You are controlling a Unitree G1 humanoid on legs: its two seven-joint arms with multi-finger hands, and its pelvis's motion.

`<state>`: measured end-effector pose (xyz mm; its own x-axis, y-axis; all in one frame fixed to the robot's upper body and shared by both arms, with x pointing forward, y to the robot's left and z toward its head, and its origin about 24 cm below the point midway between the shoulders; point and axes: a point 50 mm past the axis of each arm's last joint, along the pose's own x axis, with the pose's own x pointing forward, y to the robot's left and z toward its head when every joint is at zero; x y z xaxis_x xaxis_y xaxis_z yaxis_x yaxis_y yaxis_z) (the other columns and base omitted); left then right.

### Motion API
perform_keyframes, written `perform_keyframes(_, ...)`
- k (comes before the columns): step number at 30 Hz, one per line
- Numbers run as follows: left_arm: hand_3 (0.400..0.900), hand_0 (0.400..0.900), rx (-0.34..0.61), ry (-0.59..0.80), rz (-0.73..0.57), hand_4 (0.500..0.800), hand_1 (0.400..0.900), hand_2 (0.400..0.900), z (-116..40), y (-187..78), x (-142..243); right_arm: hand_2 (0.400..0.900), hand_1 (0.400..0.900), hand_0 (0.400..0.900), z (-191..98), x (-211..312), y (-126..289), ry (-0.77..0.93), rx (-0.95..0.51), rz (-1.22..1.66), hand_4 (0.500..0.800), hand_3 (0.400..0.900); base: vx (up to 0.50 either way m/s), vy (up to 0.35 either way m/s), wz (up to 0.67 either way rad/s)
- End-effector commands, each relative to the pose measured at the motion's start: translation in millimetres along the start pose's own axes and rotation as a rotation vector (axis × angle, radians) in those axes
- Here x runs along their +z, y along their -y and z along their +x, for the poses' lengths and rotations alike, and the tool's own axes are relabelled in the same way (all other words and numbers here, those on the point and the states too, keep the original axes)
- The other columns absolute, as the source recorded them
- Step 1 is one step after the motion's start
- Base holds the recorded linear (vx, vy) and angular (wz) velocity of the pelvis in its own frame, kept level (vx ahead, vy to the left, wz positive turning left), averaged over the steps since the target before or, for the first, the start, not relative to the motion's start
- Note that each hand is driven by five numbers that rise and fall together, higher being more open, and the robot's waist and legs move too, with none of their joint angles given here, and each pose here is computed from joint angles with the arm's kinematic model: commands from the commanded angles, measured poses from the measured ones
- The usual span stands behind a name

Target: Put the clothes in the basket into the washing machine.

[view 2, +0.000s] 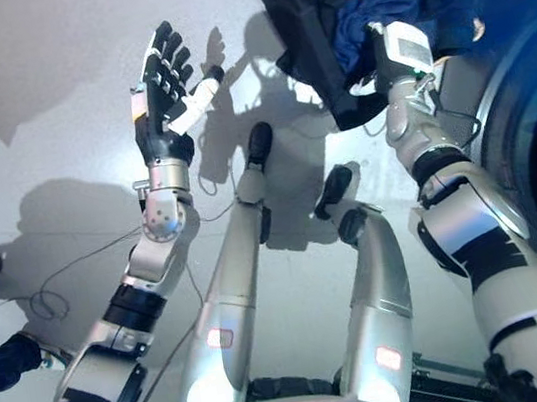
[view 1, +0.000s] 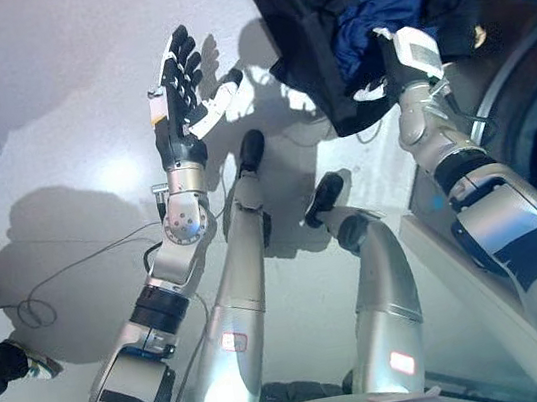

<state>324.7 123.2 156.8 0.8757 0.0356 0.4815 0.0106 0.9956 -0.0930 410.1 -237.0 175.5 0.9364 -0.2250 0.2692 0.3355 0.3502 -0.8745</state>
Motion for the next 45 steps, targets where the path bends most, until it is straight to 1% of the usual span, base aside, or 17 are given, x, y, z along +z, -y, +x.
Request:
perform_keyframes(1, 0.9, 0.9, -0.06, 0.214, -0.114, 0.8, 0.9, 0.9, -9.8, 18, 37, 0.9, 0.9, 0.9, 8, -20, 41, -0.026, -0.161, -0.063, 0.8, 0.9, -0.023, 0.024, 0.14)
perform_keyframes(4, 0.9, 0.9, -0.063, 0.222, -0.128, 0.8, 0.9, 0.9, -11.7, 19, 40, 0.9, 0.9, 0.9, 13, -23, 62, -0.044, -0.24, -0.041, 0.8, 0.9, -0.008, 0.033, 0.05)
perform_keyframes(12, 0.9, 0.9, -0.099, 0.271, -0.178, 0.8, 0.9, 0.9, -19.9, 22, 53, 0.9, 0.9, 0.9, 18, -39, 104, -0.102, -0.339, -0.11, 0.8, 0.9, -0.002, 0.018, 0.09)
perform_keyframes(14, 0.9, 0.9, -0.11, 0.278, -0.187, 0.8, 0.9, 0.9, -22.0, 23, 55, 0.9, 0.9, 0.9, 18, -43, 108, -0.112, -0.322, -0.151, 0.8, 0.9, -0.001, 0.009, 0.1)
perform_keyframes(16, 0.9, 0.9, -0.114, 0.268, -0.196, 0.8, 0.9, 0.9, -23.3, 23, 53, 0.9, 0.9, 0.9, 15, -52, 98, -0.143, -0.236, -0.199, 0.8, 0.9, 0.008, -0.003, 0.02)
perform_keyframes(21, 0.9, 0.9, -0.102, 0.237, -0.211, 0.8, 0.9, 0.9, -25.1, 19, 47, 0.9, 0.9, 0.9, 7, -75, 87, -0.257, -0.135, -0.296, 0.8, 0.9, 0.0, 0.0, 0.0)
perform_keyframes(22, 0.9, 0.9, -0.1, 0.237, -0.215, 0.8, 0.9, 0.9, -25.4, 18, 47, 0.829, 0.829, 0.829, 6, -79, 86, -0.281, -0.121, -0.29, 0.758, 0.829, 0.0, 0.0, 0.0)
perform_keyframes(23, 0.9, 0.9, -0.094, 0.236, -0.211, 0.8, 0.9, 0.9, -25.4, 16, 46, 0.471, 0.471, 0.471, 5, -81, 87, -0.289, -0.116, -0.299, 0.542, 0.471, 0.0, 0.0, 0.0)
perform_keyframes(24, 0.9, 0.9, -0.095, 0.235, -0.208, 0.8, 0.9, 0.9, -25.5, 15, 46, 0.4, 0.4, 0.4, 4, -83, 87, -0.298, -0.115, -0.292, 0.5, 0.4, 0.0, 0.0, 0.0)
perform_keyframes(32, 0.9, 0.9, -0.094, 0.221, -0.201, 0.8, 0.9, 0.9, -25.9, 11, 44, 0.4, 0.4, 0.4, -2, -95, 79, -0.333, -0.051, -0.34, 0.5, 0.4, -0.01, -0.006, -0.02)
perform_keyframes(36, 0.9, 0.9, -0.079, 0.212, -0.197, 0.8, 0.9, 0.9, -25.1, 8, 42, 0.4, 0.4, 0.4, -3, -96, 75, -0.329, -0.045, -0.366, 0.5, 0.4, -0.026, 0.013, -0.07)
perform_keyframes(40, 0.9, 0.9, -0.056, 0.222, -0.169, 0.8, 0.9, 0.9, -23.3, 3, 43, 0.4, 0.4, 0.4, 1, -86, 80, -0.258, -0.094, -0.398, 0.5, 0.4, -0.026, 0.006, -0.11)
perform_keyframes(45, 0.9, 0.9, 0.014, 0.239, -0.12, 0.8, 0.9, 0.9, -19.5, -9, 45, 0.4, 0.4, 0.4, 13, -58, 96, -0.119, -0.174, -0.451, 0.5, 0.4, -0.041, -0.001, -0.14)
